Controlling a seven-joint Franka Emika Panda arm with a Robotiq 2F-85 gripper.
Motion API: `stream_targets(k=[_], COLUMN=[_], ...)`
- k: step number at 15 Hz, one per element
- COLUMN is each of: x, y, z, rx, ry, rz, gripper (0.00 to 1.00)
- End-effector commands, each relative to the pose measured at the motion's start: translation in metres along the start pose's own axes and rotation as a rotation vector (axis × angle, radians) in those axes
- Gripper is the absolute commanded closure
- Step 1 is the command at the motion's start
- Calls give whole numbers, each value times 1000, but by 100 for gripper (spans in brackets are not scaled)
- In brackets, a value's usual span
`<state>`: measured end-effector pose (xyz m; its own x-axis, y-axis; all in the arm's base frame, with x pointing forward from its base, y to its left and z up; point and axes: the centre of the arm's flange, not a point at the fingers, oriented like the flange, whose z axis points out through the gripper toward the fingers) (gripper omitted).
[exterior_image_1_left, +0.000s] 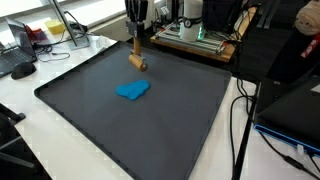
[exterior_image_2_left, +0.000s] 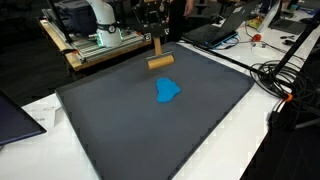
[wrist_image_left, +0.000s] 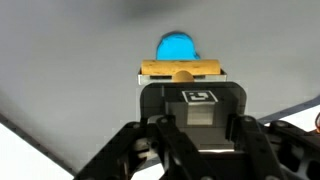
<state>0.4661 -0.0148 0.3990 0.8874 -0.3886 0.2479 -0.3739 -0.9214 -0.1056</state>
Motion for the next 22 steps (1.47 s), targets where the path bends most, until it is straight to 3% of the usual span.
stream_targets(k=[1, 3, 10, 18, 22], x=[-17, -22, -27, -24, -24], y=[-17, -29, -65, -104, -124], z=[-2, 2, 31, 74, 94], rx=[-63, -73, -87, -177, -269], ry=[159, 206, 237, 285, 285], rz=[18, 26, 113, 343, 472], gripper=[77, 77, 77, 77, 77])
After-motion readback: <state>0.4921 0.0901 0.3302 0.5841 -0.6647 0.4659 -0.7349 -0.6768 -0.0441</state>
